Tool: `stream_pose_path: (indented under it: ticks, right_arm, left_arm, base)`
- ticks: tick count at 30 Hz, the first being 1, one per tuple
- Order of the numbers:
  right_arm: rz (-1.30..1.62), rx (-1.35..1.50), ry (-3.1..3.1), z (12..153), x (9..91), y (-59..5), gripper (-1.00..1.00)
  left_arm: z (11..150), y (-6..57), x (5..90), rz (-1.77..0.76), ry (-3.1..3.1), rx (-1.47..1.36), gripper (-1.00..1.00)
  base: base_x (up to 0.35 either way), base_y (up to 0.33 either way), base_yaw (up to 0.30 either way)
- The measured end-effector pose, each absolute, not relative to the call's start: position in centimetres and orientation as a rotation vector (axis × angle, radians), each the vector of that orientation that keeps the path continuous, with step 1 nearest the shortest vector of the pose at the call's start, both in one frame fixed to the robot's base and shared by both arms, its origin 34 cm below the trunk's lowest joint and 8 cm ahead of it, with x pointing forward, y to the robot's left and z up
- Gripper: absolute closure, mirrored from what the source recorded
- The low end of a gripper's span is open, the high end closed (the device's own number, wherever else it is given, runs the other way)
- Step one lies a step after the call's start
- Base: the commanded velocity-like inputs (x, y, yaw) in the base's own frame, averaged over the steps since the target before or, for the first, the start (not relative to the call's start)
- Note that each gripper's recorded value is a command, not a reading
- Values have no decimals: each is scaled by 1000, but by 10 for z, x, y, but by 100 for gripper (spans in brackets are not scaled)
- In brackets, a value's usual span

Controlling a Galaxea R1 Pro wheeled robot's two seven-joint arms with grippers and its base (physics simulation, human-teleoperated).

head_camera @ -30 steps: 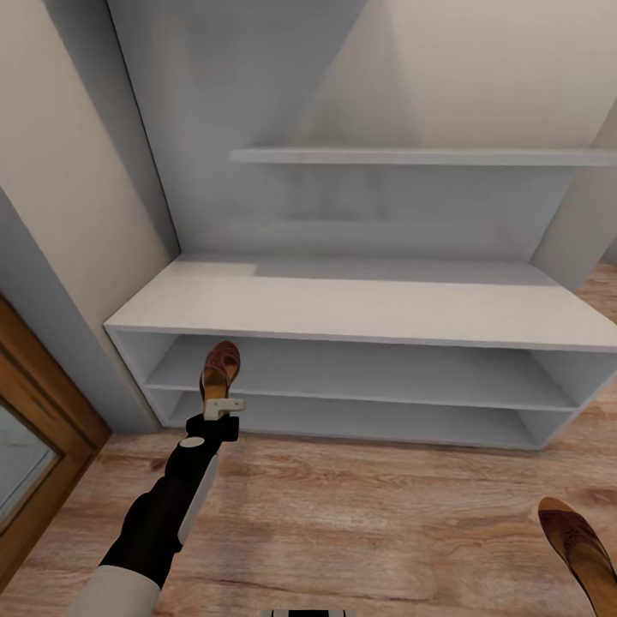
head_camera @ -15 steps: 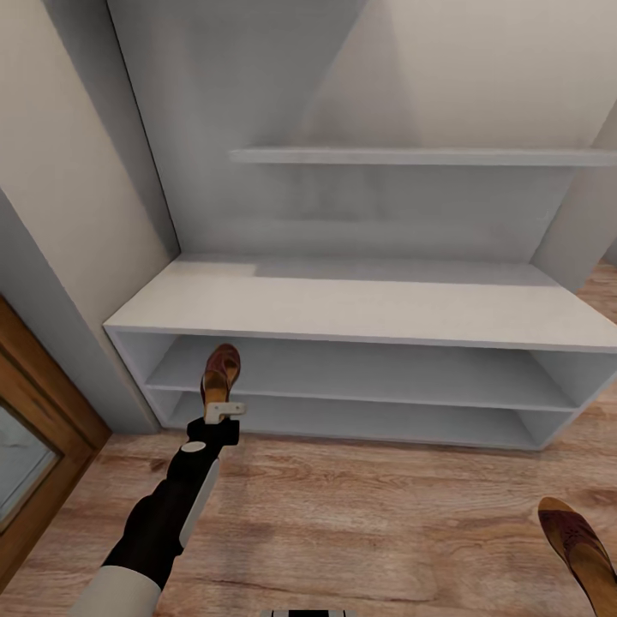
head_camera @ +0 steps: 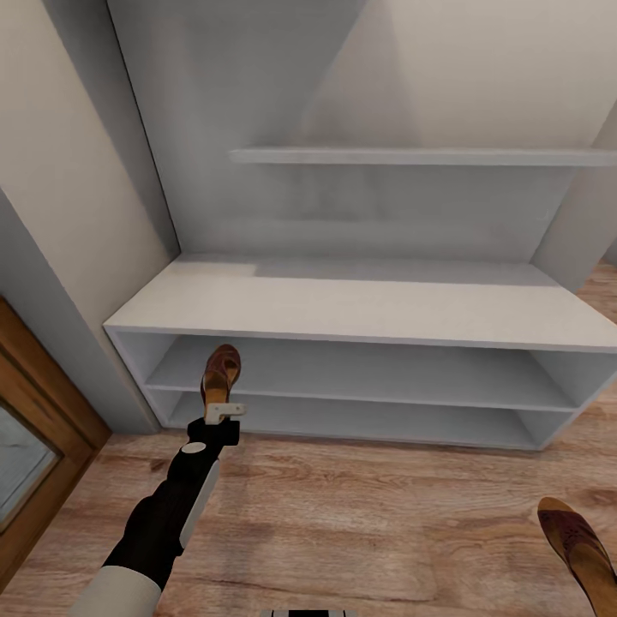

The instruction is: Pick up the two gym shoes and the two sandals from the corridor floor and place them onto the hallstand (shoe rack) in the corridor, making sure they are on the rack and not on the floor. Arrange them so the two gym shoes are next to each other and the two sandals are next to each other.

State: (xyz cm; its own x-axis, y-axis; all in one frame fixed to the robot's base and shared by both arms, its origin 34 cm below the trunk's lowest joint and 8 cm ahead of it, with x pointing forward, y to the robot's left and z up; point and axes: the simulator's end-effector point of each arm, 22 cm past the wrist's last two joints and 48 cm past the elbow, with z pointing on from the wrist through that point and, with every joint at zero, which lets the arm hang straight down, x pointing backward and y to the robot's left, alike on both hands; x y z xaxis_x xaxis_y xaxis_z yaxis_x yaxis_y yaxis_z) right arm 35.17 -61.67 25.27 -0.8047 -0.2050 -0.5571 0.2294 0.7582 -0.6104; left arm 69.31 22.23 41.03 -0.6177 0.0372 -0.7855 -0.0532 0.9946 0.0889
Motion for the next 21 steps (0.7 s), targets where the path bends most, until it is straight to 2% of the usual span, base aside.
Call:
stream_pose_path:
  ticks: [15, 21]
  right_arm:
    - [-917, 18, 2332, 253, 352, -616, 100]
    - [-917, 18, 2332, 253, 352, -617, 100]
  left_arm:
    - [411, 222, 693, 128, 2232, -11, 100]
    - [410, 222, 693, 128, 2233, -11, 100]
  base:
    - [2, 0, 0]
    - [110, 27, 0]
